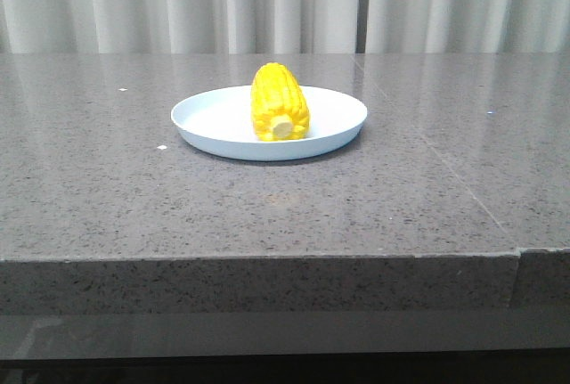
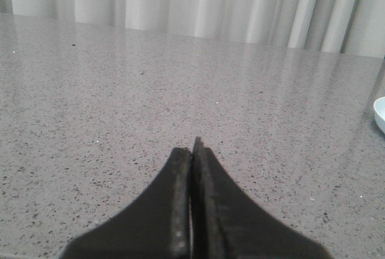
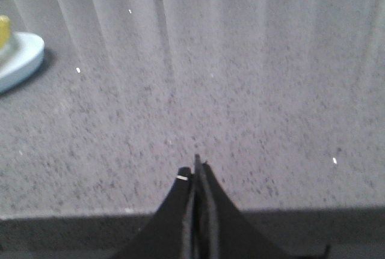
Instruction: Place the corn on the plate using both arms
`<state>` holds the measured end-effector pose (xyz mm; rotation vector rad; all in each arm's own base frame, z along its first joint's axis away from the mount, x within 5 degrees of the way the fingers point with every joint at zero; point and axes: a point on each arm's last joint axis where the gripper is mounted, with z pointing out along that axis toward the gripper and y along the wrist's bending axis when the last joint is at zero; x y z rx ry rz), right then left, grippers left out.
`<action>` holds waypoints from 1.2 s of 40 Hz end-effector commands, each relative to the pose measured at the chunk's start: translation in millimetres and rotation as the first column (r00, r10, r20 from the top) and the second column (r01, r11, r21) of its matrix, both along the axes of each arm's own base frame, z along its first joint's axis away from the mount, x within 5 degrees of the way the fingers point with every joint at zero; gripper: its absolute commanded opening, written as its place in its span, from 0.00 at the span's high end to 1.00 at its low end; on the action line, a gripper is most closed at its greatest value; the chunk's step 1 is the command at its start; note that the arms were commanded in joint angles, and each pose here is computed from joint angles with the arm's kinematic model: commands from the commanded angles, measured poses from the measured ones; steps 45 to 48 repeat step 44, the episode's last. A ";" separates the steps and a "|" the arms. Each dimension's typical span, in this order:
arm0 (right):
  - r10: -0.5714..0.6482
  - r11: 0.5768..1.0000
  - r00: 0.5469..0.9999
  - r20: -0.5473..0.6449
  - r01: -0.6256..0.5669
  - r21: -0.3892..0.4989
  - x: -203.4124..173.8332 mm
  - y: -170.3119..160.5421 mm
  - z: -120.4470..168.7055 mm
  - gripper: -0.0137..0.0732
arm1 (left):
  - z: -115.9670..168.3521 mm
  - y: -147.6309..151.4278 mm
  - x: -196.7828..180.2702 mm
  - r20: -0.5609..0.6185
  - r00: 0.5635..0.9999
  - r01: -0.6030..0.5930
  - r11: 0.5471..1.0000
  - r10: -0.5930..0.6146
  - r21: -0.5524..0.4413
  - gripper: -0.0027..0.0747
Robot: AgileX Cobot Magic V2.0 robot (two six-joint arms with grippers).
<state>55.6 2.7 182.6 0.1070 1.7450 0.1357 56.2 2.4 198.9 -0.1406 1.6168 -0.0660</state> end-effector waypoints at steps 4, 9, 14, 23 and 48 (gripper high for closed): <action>-0.035 0.998 0.996 0.082 0.039 -0.044 0.5 -2.8 11.2 0.91 | 8.0 0.2 -1.5 0.099 0.995 -0.003 1.000 0.003 -0.003 0.99; -0.037 0.998 0.996 0.082 0.040 -0.044 0.5 -2.8 11.2 0.91 | 8.0 0.2 -1.5 0.099 0.995 -0.003 1.000 0.003 -0.003 0.99; -0.037 0.998 0.996 0.082 0.040 -0.044 0.5 -2.8 11.2 0.91 | 8.0 0.2 -1.5 0.099 0.995 -0.003 1.000 0.003 -0.003 0.99; -0.037 0.998 0.996 0.082 0.040 -0.044 0.5 -2.8 11.2 0.91 | 8.0 0.2 -1.5 0.099 0.995 -0.003 1.000 0.003 -0.003 0.99; -0.037 0.998 0.996 0.082 0.040 -0.044 0.5 -2.8 11.2 0.91 | 8.0 0.2 -1.5 0.099 0.995 -0.003 1.000 0.003 -0.003 0.99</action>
